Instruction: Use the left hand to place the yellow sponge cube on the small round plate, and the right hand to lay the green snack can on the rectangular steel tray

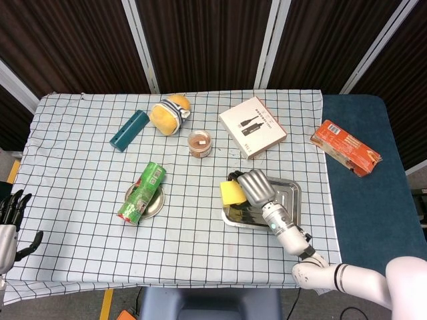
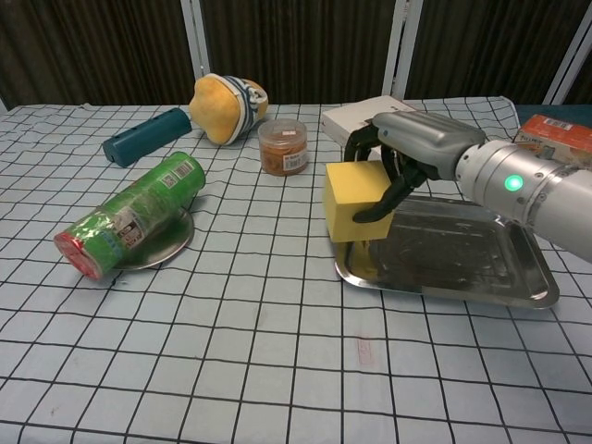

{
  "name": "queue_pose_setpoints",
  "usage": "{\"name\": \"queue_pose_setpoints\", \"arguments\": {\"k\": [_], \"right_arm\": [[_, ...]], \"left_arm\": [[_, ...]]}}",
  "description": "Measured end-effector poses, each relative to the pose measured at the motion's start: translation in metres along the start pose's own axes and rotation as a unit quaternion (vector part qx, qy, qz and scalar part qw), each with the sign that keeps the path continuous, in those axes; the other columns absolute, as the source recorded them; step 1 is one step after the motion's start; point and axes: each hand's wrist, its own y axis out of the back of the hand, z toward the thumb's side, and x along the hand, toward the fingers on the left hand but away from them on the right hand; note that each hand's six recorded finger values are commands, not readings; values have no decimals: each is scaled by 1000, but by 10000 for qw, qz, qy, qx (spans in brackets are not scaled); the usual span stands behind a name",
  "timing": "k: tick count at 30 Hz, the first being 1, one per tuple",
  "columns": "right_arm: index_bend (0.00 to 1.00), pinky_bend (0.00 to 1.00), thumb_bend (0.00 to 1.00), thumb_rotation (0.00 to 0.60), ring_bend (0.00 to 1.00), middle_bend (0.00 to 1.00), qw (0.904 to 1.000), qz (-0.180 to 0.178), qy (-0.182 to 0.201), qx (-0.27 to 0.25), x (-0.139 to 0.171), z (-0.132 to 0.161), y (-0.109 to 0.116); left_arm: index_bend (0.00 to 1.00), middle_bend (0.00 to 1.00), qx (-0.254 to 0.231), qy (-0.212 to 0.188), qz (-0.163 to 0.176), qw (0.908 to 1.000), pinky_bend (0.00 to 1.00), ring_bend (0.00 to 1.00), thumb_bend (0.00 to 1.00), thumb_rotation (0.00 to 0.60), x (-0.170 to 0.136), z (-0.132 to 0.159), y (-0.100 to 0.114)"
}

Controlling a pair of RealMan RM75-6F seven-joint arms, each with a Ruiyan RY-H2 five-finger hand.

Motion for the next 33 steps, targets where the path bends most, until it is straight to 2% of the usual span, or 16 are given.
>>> {"name": "queue_pose_setpoints", "arguments": {"k": [11, 16, 19, 20, 22, 25, 27, 30, 33], "right_arm": [[712, 677, 226, 600, 704, 604, 9993, -322, 154, -96, -53, 28, -1], [712, 666, 226, 600, 690, 604, 9984, -373, 254, -353, -77, 38, -5], [696, 627, 226, 600, 653, 604, 9970, -391, 373, -552, -90, 49, -7], [678, 607, 226, 600, 614, 595, 9967, -395, 409, -577, -94, 52, -9], [585, 516, 226, 600, 466, 511, 9965, -374, 465, -591, -99, 57, -12], [387, 332, 226, 600, 238, 326, 9957, -252, 615, -644, -102, 66, -19], [288, 237, 222, 600, 132, 218, 9955, -181, 709, -604, -100, 69, -22], [148, 125, 191, 600, 16, 83, 9954, -139, 760, -560, -98, 68, -21], [41, 71, 169, 600, 0, 12, 9955, -101, 786, -513, -96, 66, -19]], "left_arm": [[0, 0, -31, 169, -82, 9998, 119, 0, 335, 600, 4, -9, -3], [0, 0, 129, 274, -117, 9995, 119, 0, 334, 600, 7, -14, -7], [0, 0, 137, 335, -178, 9992, 119, 0, 333, 600, 9, -16, -11], [0, 0, 135, 340, -193, 9991, 119, 0, 333, 600, 10, -16, -12], [0, 0, 143, 318, -206, 9992, 119, 0, 333, 600, 11, -15, -13], [0, 0, 142, 273, -220, 9993, 119, 0, 333, 600, 10, -14, -13], [0, 0, 137, 276, -216, 9993, 119, 0, 333, 600, 10, -14, -13], [0, 0, 144, 293, -214, 9992, 119, 0, 332, 600, 10, -15, -13], [0, 0, 153, 302, -234, 9992, 119, 0, 332, 600, 11, -15, -14]]}}
